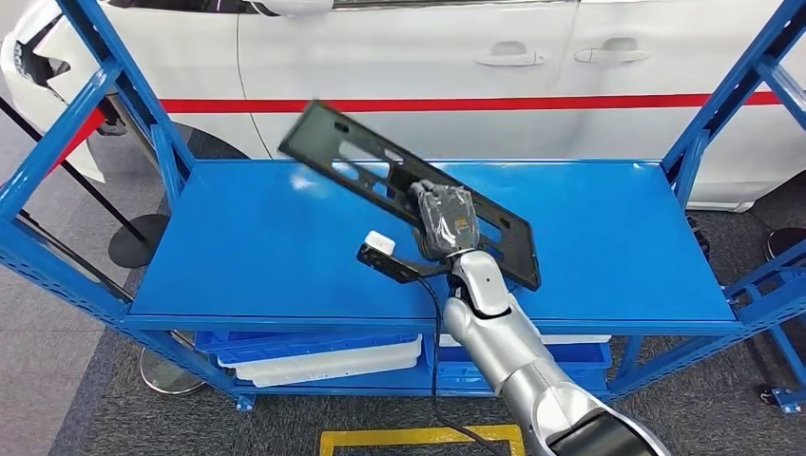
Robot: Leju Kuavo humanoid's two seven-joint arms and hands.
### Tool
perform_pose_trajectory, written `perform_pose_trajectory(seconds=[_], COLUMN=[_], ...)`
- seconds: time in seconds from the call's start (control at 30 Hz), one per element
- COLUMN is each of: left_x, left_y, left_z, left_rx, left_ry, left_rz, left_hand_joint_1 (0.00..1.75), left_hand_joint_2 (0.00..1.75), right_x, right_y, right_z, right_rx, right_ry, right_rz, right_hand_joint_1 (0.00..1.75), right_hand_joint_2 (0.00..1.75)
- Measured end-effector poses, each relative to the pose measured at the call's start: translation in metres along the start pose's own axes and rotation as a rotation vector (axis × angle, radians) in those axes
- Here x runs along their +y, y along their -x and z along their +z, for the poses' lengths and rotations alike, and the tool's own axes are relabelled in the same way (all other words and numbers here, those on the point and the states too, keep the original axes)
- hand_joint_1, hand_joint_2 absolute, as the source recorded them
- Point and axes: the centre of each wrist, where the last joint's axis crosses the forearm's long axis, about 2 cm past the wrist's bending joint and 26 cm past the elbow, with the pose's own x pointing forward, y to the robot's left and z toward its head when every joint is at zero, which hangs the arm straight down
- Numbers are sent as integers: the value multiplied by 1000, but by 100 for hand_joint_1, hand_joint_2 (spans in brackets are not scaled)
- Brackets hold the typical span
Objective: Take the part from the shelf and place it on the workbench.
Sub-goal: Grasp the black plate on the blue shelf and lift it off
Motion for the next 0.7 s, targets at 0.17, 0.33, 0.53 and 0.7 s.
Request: perform_pose_trajectory(seconds=[0.17,0.33,0.53,0.7], left_x=[0,-2,-2,-2], left_y=[1,-1,0,1], left_z=[0,0,0,1], left_rx=[-16,-25,-66,-81], left_ry=[2,12,20,19], left_rz=[-33,-48,-49,-44], left_hand_joint_1=[0,0,0,0], left_hand_joint_2=[175,175,175,175], right_x=[-69,-117,-148,-171], right_y=[-18,-20,-12,-8], right_z=[-19,-16,6,26], right_rx=[-46,-114,-232,-436], right_ry=[299,492,638,628], right_rz=[-209,-336,-703,-961], right_hand_joint_1=[175,175,175,175], right_hand_joint_2=[175,175,175,175])
